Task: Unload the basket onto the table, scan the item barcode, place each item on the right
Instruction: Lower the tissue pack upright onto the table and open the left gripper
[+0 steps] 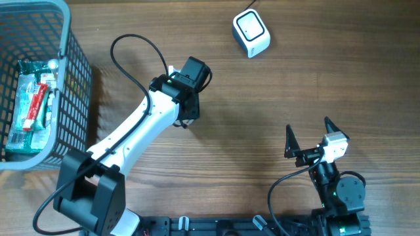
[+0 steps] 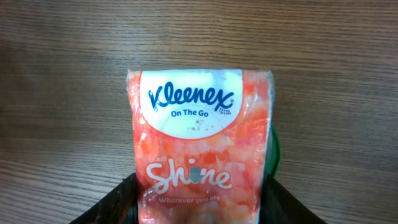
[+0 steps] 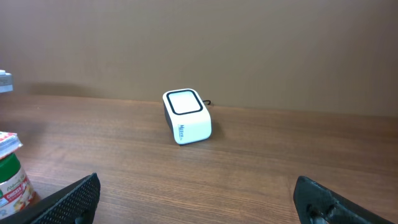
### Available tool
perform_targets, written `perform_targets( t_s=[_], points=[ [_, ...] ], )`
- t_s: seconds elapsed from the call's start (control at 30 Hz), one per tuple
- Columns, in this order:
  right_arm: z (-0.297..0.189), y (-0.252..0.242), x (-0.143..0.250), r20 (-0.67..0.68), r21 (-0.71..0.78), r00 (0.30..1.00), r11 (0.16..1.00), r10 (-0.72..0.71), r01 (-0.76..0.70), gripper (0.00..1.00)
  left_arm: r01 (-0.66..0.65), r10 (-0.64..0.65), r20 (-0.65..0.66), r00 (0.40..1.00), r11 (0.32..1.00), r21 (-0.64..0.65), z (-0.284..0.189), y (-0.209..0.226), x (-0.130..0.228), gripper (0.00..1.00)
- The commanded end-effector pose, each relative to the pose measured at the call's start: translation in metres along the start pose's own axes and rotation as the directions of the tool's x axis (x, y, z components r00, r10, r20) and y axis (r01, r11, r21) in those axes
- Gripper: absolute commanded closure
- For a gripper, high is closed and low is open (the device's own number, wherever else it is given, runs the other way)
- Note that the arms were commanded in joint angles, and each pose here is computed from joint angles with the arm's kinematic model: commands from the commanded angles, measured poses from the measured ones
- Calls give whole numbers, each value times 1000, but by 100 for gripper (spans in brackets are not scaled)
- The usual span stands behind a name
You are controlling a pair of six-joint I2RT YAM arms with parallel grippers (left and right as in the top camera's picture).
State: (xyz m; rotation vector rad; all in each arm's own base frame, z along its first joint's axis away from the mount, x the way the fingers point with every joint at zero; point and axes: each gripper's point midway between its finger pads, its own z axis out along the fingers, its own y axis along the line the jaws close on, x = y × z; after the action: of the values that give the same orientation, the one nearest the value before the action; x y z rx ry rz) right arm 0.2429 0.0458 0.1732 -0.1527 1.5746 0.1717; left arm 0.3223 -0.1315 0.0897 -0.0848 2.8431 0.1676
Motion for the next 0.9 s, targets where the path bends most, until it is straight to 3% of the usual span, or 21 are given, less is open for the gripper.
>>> perform_targets(
  t_s=[0.0,0.87],
  points=[
    [0,-3,-1,7,14,1000,1000,-12,12,0,3,-2,-22,1000,1000,11,5,-2,4,51],
    [0,-3,-1,7,14,1000,1000,-12,12,0,-6,6,-39,999,1000,4,5,0,8,54]
  ],
)
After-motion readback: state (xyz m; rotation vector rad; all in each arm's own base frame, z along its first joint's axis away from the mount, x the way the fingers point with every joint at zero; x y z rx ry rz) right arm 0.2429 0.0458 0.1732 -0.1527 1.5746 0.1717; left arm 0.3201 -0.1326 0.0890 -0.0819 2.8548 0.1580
